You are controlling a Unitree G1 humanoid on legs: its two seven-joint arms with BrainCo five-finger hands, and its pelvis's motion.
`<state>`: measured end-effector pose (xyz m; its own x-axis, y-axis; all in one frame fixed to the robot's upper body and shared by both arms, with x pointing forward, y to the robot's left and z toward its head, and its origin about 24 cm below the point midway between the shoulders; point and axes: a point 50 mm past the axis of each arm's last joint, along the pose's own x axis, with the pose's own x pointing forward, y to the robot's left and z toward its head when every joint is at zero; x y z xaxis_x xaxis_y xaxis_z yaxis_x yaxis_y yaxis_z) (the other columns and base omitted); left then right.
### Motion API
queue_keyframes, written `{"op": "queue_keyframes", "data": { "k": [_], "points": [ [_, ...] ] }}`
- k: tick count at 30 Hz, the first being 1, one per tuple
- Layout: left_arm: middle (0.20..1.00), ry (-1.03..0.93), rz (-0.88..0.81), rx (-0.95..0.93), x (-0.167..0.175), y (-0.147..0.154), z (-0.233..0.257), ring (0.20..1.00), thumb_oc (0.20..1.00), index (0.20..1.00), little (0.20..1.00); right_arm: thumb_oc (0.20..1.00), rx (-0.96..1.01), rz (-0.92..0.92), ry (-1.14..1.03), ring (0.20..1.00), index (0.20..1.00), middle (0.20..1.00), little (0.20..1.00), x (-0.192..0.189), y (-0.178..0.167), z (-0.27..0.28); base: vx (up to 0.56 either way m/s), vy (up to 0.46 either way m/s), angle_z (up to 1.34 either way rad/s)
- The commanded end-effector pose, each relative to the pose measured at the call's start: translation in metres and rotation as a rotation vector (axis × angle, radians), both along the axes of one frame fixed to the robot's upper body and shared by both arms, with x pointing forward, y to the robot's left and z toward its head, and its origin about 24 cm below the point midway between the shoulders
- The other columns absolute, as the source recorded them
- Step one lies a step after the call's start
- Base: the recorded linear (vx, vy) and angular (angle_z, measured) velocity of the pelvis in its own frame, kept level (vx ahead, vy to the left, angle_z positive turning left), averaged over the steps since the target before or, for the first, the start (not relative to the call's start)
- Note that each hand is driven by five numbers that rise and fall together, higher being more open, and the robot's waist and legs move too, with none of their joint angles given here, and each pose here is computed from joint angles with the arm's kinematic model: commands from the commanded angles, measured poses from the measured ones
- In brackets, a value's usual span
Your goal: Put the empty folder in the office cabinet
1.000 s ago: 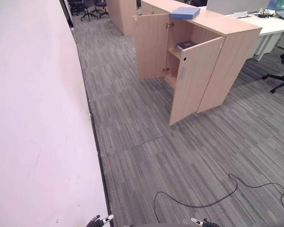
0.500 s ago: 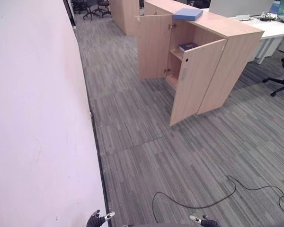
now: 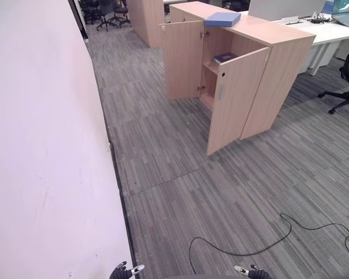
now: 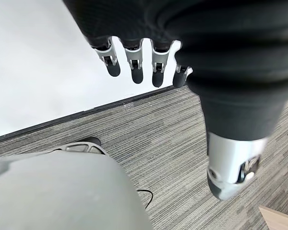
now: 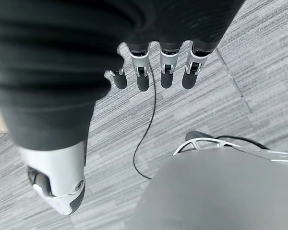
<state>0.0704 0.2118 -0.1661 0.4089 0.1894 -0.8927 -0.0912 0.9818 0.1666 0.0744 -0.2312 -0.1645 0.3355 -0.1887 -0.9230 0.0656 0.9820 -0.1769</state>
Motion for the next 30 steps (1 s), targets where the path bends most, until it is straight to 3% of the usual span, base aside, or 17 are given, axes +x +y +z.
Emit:
{"op": "queue_keyframes", "data": {
  "k": [1,15,30],
  "points": [
    [1.000,-0.010,-0.060,0.013,0.010,-0.003,0.001,1.000,1.000,1.000,1.000,1.000,0.007,0.084,-0.045,1.000,1.000,1.000,1.000,0.023,0.016,0.001,0.00,0.000,0.00],
    [1.000,-0.006,-0.115,0.030,0.013,-0.003,0.001,1.000,1.000,1.000,1.000,1.000,0.022,0.072,-0.023,1.000,1.000,1.000,1.000,0.021,0.017,0.000,0.00,-0.007,0.00],
    [1.000,-0.093,0.073,0.077,0.025,0.020,0.010,1.000,1.000,1.000,1.000,1.000,-0.006,0.073,-0.011,1.000,1.000,1.000,1.000,0.022,0.012,0.000,0.01,-0.071,0.11]
  ]
}}
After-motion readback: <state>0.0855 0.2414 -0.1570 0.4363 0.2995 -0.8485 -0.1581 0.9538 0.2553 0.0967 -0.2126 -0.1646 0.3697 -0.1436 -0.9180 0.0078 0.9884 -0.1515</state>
